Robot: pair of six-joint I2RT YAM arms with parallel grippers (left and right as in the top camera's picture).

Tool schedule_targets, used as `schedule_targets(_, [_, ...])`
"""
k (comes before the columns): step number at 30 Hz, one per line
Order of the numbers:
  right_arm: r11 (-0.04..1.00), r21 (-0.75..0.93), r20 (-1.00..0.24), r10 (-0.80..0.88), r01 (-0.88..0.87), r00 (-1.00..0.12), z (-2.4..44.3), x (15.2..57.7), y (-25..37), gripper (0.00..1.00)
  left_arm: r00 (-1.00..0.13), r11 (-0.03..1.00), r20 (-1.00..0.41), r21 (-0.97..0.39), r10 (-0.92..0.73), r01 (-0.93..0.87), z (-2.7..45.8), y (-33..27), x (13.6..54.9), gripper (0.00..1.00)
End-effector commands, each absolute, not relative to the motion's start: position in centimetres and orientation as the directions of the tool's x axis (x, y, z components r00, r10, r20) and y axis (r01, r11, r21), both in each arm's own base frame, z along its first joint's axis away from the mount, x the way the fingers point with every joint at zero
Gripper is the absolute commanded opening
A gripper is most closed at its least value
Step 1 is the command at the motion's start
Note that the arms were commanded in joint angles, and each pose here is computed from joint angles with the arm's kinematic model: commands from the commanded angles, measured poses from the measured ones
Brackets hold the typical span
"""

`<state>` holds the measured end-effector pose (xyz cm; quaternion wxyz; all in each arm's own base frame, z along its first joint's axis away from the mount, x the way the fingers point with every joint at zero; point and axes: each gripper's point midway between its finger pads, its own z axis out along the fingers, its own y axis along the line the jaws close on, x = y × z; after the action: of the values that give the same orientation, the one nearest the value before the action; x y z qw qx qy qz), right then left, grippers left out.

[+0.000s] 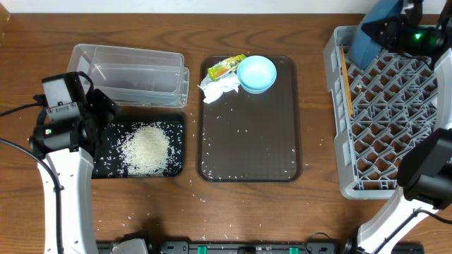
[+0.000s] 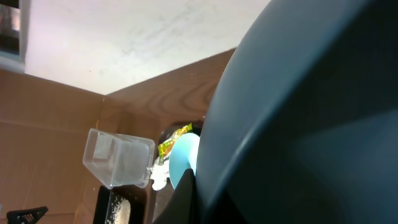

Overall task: Sort waste into correct bins and load items into the dishwasher rack
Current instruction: 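Lower the blue plate into the rack and release it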

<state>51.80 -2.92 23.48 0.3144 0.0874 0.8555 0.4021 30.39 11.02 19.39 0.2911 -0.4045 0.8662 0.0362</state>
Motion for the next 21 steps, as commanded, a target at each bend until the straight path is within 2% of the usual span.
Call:
schedule_targets(1, [0.693, 0.719, -0.39, 0.471, 0.058, -0.791, 20.6, 51.2, -5.7, 0.01, -0.492, 0.661, -0.545, -0.162, -0.679, -0.732, 19.7, 11.5, 30.5, 0.98])
schedule_targets(4, [0.699, 0.709, -0.38, 0.489, 0.092, -0.785, 20.3, 50.9, -6.7, 0.04, -0.492, 0.661, -0.545, -0.162, -0.679, -0.732, 19.7, 11.5, 30.5, 0.98])
schedule_targets(7, [0.702, 0.703, -0.376, 0.505, 0.116, -0.777, 20.2, 50.7, -7.7, 0.13, -0.492, 0.661, -0.545, -0.162, -0.679, -0.732, 19.7, 11.5, 30.5, 0.98])
schedule_targets(10, [0.704, 0.694, -0.364, 0.523, 0.15, -0.771, 20.1, 50.1, -8.6, 0.26, -0.492, 0.661, -0.545, -0.162, -0.679, -0.732, 19.7, 11.5, 30.5, 0.98])
schedule_targets(15, [0.716, 0.668, -0.348, 0.541, 0.202, -0.766, 20.5, 48.9, -9.4, 0.33, -0.492, 0.661, -0.545, -0.162, -0.679, -0.732, 19.7, 11.5, 30.5, 0.98])
schedule_targets(18, [0.726, 0.651, -0.347, 0.545, 0.222, -0.763, 21.4, 47.9, -9.3, 0.47, -0.492, 0.661, -0.545, -0.162, -0.679, -0.732, 19.7, 11.5, 30.5, 0.98])
schedule_targets(21, [0.737, 0.63, -0.345, 0.55, 0.247, -0.761, 22.7, 46.5, -9.2, 0.51, -0.492, 0.661, -0.545, -0.162, -0.679, -0.732, 19.7, 11.5, 30.5, 0.98])
